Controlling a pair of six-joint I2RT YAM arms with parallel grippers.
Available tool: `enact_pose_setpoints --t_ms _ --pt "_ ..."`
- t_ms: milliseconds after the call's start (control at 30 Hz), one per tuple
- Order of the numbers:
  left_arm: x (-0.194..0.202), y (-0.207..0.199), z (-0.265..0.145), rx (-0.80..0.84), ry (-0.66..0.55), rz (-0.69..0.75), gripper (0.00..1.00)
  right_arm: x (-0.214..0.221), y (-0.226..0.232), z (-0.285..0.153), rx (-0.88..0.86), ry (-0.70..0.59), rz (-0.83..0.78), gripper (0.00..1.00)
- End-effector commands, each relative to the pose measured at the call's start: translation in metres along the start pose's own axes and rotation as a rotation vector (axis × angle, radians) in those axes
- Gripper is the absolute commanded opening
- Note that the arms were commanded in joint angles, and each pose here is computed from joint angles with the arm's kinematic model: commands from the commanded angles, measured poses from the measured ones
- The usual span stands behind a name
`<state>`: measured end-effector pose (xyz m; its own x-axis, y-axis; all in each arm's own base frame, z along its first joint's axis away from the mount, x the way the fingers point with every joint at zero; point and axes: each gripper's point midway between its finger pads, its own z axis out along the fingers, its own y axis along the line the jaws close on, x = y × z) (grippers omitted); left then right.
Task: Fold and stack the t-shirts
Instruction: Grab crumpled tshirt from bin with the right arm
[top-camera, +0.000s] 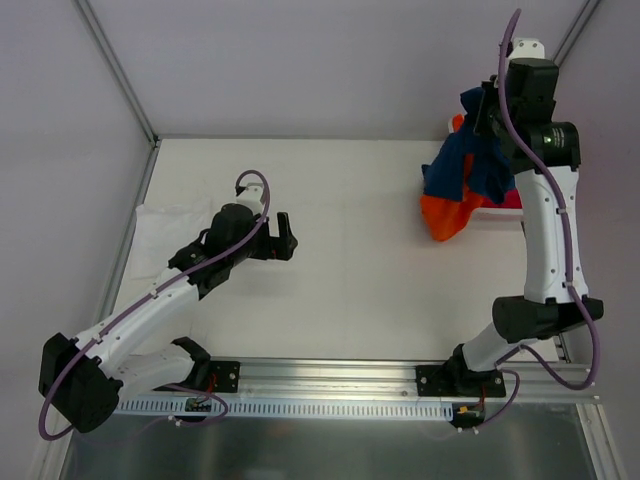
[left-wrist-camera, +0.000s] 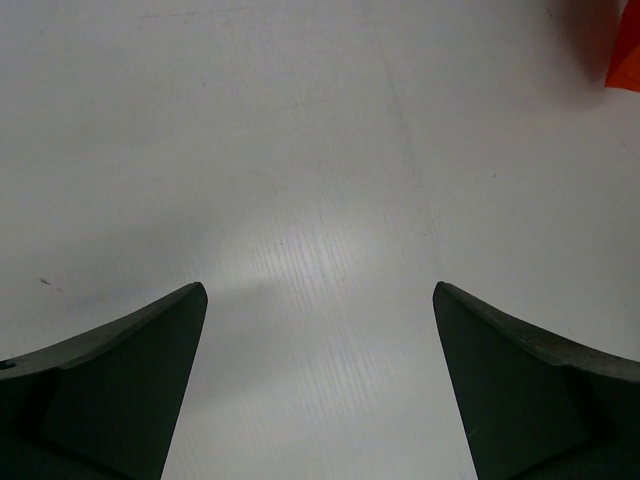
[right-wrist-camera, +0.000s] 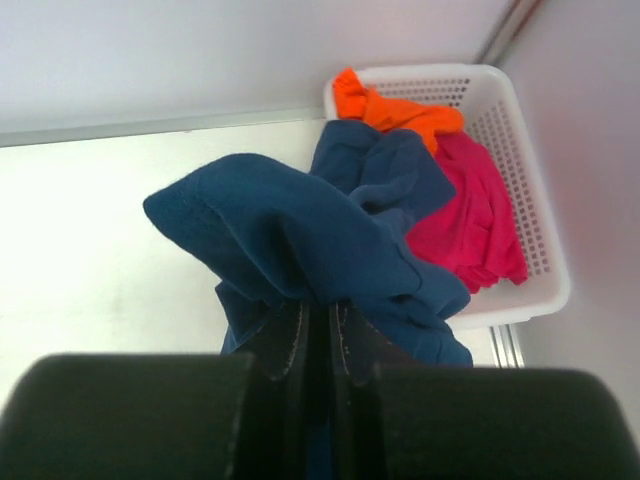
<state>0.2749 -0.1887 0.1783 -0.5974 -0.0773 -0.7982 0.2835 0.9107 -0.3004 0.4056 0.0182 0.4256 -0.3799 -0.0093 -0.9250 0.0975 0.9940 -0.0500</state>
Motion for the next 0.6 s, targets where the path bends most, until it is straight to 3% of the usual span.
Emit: enact_pose_setpoints --t_ms 0,267,400,567 --pt "-0.005 -0.007 -0.009 0.039 -0.043 -0.017 0.99 -0.013 -0.022 0.021 0.117 -0.030 -0.002 0.01" --pt "-0.001 0.000 -0.009 0.014 -0.045 -0.010 0.99 -0.064 -0.077 0.093 0.387 -0.170 0.040 0.01" --pt "0.006 0.001 -0.001 0.000 -0.011 -0.012 0.99 -0.100 -0.108 0.092 0.526 -0.304 0.017 0.00" --pt "0.016 0.004 0.015 -0.025 0.043 -0.024 0.99 -0.108 -0.174 0.070 0.719 -0.351 0.057 0.00"
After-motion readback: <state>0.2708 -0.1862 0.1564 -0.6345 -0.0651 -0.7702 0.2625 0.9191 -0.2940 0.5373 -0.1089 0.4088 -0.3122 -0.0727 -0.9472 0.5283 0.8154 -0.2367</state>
